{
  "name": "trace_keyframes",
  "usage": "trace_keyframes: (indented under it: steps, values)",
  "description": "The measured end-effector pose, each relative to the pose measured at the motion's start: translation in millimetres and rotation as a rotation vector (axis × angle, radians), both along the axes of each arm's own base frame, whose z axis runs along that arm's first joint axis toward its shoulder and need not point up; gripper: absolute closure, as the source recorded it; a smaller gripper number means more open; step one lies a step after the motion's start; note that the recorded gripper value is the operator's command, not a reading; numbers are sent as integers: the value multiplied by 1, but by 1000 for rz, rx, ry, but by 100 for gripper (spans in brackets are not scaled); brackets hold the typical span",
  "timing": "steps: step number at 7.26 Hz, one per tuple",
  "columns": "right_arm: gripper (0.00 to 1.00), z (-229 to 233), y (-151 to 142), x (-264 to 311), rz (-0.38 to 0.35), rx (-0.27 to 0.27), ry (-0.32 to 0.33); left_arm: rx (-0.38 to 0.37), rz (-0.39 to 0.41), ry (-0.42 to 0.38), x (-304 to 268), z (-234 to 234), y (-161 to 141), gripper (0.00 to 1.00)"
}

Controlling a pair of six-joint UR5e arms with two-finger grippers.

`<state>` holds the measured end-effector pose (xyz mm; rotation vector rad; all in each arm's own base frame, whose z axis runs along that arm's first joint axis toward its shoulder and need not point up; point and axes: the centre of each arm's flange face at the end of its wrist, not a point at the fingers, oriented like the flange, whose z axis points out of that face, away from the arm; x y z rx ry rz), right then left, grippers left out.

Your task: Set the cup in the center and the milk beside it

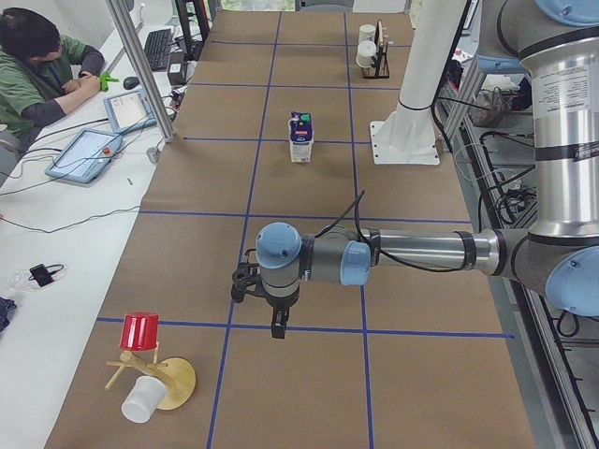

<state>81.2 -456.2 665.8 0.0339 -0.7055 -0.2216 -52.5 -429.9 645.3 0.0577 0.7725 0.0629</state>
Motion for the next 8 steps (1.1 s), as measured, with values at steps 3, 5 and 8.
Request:
trace_keyframes:
  steps: [3, 5, 8]
  values:
    - [0, 4, 4, 0, 5, -14, -1, -2, 1, -1, 0, 1, 0, 1]
    - [0, 4, 5, 0, 6, -14, -2, -1, 1, -1, 0, 1, 0, 1]
    - [0, 3, 6, 0, 8, -12, -5, -3, 0, -3, 0, 1, 1, 1]
